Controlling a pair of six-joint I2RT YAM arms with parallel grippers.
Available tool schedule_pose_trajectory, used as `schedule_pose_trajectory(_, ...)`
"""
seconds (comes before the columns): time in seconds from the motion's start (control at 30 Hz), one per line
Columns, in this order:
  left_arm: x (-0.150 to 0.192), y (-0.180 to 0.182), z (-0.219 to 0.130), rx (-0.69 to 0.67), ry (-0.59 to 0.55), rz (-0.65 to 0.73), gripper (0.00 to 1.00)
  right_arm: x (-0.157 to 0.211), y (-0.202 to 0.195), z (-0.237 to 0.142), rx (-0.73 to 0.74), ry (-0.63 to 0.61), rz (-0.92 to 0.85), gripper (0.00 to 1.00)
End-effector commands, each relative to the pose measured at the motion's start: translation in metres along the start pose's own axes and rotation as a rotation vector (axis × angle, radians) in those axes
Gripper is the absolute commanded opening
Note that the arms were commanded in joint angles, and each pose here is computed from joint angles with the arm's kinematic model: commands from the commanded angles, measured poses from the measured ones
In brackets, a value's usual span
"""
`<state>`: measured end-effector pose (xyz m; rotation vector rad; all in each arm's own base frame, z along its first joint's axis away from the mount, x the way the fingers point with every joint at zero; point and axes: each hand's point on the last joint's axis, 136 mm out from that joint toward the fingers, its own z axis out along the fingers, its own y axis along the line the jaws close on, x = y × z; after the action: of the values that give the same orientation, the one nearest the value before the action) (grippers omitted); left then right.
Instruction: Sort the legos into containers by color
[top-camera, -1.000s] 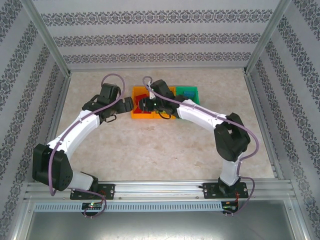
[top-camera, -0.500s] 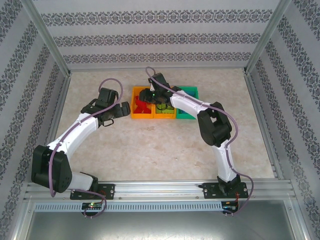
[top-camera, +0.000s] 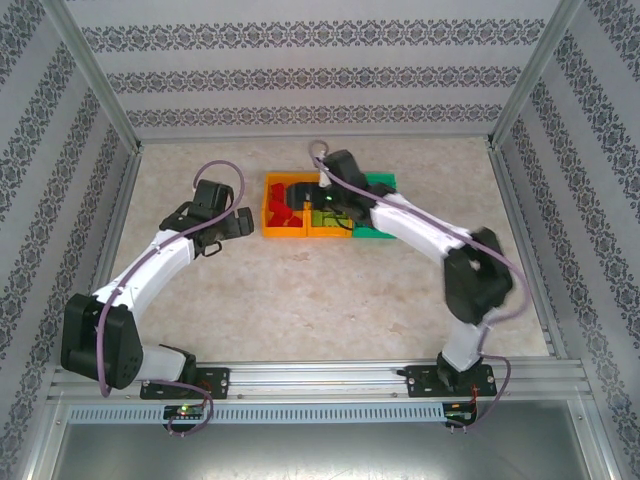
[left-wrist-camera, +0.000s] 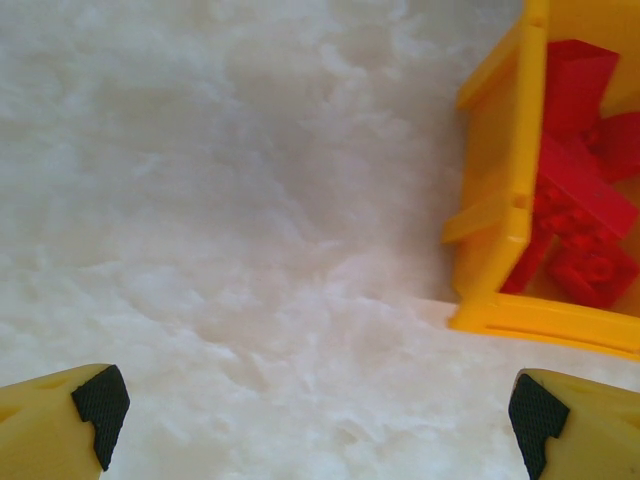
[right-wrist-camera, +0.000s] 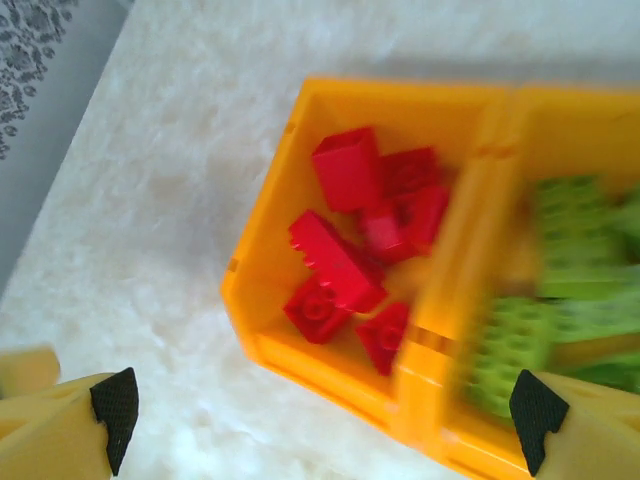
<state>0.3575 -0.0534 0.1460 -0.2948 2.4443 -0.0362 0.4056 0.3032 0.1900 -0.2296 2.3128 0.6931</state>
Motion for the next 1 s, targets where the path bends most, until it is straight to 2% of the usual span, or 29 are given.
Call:
schedule_pose_trajectory(0.0,-0.021,0.033,-0.007,-0.131,-0.144,0.068,0.99,-0.015,-0.063,-0.068,0.315,-0.189,-0.3,0.98)
schedule_pose_trajectory(0.07,-0.023,0.051,-0.005,-0.192,-0.211,0.079,0.99,-0.005,-0.112,-0.099,0.488,-0.251,-0.361,0.98)
schedule_pose_trajectory(0.13,-0.026,0.064,-0.003,-0.224,-0.284,0.078,0.99,0.011,-0.161,-0.123,0.571,-0.291,-0.324,0.98)
schedule_pose_trajectory(0.2,-0.023,0.072,0.004,-0.244,-0.358,0.092,0.99,0.029,-0.205,-0.143,0.585,-0.362,-0.23,0.98)
schedule_pose_trajectory(0.3,-0.014,0.075,0.019,-0.23,-0.451,0.13,0.99,0.043,-0.24,-0.151,0.57,-0.462,-0.179,0.98)
schedule_pose_trajectory(0.4,-0.001,0.077,0.04,-0.203,-0.456,0.134,0.99,0.049,-0.255,-0.141,0.592,-0.479,-0.184,0.98)
schedule_pose_trajectory(0.47,-0.005,0.071,0.044,-0.17,-0.442,0.169,0.99,0.047,-0.263,-0.134,0.624,-0.493,-0.197,0.98)
schedule_pose_trajectory(0.53,-0.012,0.067,0.041,-0.121,-0.538,0.157,0.99,0.048,-0.269,-0.13,0.638,-0.478,-0.205,0.98)
schedule_pose_trajectory(0.67,-0.013,0.071,0.048,-0.059,-0.559,0.146,0.99,0.054,-0.289,-0.121,0.622,-0.532,-0.147,0.98)
schedule_pose_trajectory(0.73,-0.009,0.074,0.057,-0.058,-0.574,0.138,0.99,0.056,-0.288,-0.119,0.615,-0.495,-0.149,0.98)
schedule_pose_trajectory(0.87,-0.006,0.065,0.076,-0.011,-0.497,0.177,0.99,0.054,-0.288,-0.119,0.605,-0.503,-0.148,0.98)
schedule_pose_trajectory(0.97,-0.007,0.066,0.077,-0.003,-0.503,0.167,0.99,0.055,-0.288,-0.119,0.602,-0.503,-0.149,0.98)
